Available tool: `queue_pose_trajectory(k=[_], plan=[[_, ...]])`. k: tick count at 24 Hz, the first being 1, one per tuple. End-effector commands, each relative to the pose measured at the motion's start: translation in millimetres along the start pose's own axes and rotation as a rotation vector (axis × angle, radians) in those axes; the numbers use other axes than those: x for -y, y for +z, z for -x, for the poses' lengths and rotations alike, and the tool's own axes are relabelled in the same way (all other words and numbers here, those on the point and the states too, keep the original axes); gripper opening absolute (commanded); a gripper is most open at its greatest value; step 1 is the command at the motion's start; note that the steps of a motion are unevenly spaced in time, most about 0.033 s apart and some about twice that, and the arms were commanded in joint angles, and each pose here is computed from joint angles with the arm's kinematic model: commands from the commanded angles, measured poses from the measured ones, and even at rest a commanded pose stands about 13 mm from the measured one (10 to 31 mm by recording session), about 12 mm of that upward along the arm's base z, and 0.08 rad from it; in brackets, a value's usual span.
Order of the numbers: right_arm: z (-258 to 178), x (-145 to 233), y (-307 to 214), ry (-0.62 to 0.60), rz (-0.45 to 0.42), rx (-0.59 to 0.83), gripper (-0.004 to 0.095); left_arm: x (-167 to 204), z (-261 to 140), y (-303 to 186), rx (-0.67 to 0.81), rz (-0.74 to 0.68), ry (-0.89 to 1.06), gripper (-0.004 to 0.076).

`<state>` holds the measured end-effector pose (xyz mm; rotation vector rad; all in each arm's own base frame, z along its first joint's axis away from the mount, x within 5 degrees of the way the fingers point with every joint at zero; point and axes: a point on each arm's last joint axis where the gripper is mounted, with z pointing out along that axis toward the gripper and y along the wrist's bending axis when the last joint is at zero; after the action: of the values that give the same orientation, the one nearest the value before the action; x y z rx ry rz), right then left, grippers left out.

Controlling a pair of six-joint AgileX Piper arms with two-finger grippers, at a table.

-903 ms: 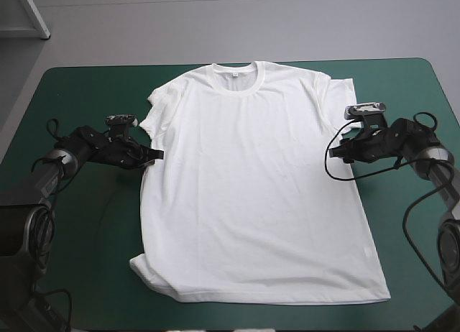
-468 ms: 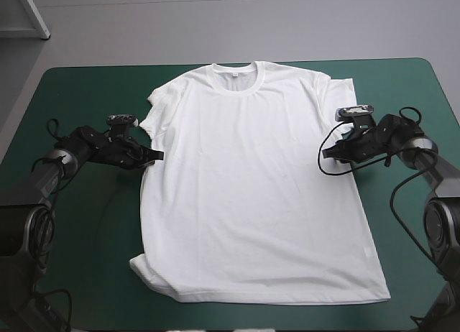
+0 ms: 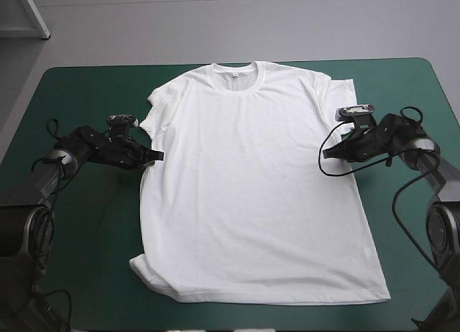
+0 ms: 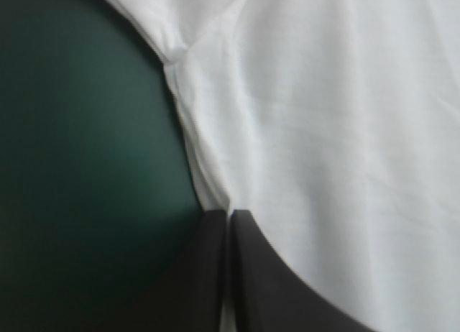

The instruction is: Fold the cloth

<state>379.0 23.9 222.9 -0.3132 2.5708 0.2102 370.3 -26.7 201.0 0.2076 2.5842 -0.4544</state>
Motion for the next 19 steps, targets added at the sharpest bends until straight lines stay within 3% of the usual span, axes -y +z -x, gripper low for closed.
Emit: queue_pose_trajectory(k=[1,11,19], plan=[[27.5,-9.0,-61.7,-0.042,-0.035,0.2,-0.0012,14.5,16.7,-33.9,0.107,-0.011,0.024,0.0019],[59.0,-31.0,-182.2,-0.101,-0.066,0.531,-0.0014,56.1,69.7,-147.3,0.449,-0.005,0.159,0.0019],[68.2,-60.7,-310.6,-0.209,-0.076,0.785,-0.0014,125.6,91.9,-307.0,0.755,-0.063,0.368,0.0019]])
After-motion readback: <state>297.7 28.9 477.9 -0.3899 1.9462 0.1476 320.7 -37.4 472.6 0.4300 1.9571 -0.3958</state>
